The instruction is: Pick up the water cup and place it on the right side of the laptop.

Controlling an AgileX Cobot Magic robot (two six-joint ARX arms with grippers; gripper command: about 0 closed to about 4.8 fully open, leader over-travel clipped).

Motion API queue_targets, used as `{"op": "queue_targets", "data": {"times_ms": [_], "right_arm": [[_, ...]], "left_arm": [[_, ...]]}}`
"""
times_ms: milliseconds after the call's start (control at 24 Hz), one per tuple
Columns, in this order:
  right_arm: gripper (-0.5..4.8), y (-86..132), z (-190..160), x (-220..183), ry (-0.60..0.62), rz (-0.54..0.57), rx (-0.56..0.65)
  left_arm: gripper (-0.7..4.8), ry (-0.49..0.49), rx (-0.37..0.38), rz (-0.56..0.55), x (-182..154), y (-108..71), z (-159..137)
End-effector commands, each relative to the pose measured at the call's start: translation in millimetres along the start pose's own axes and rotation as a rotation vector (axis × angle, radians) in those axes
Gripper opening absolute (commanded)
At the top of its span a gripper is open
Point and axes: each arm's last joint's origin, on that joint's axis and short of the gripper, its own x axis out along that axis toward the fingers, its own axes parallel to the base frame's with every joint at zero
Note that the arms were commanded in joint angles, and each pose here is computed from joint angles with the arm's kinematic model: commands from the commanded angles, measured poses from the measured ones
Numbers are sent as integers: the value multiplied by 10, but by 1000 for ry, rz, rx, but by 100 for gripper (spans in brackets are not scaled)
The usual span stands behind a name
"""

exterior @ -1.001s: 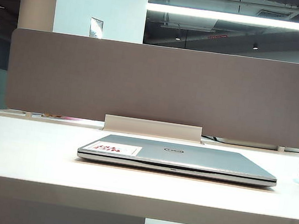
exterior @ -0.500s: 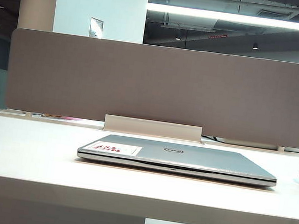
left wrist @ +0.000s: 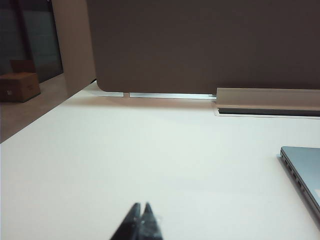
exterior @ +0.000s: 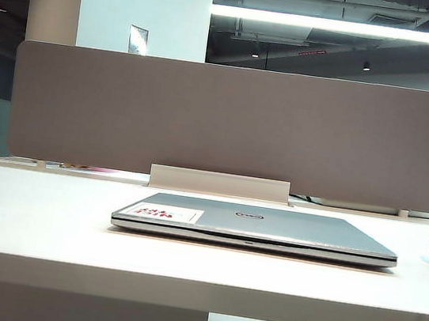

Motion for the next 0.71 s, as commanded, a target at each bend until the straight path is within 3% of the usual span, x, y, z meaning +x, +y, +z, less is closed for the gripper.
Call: {"op": "queue_targets", "data": {"times_ms": [42, 709], "right_arm": [[-1, -2, -6, 5, -8, 0, -4], [-1, -3, 5, 5, -20, -11, -34]], "left_arm": [[-3, -10, -7, -3, 0, 0, 17], [-3, -10, -7, -3, 0, 0, 17]]}}
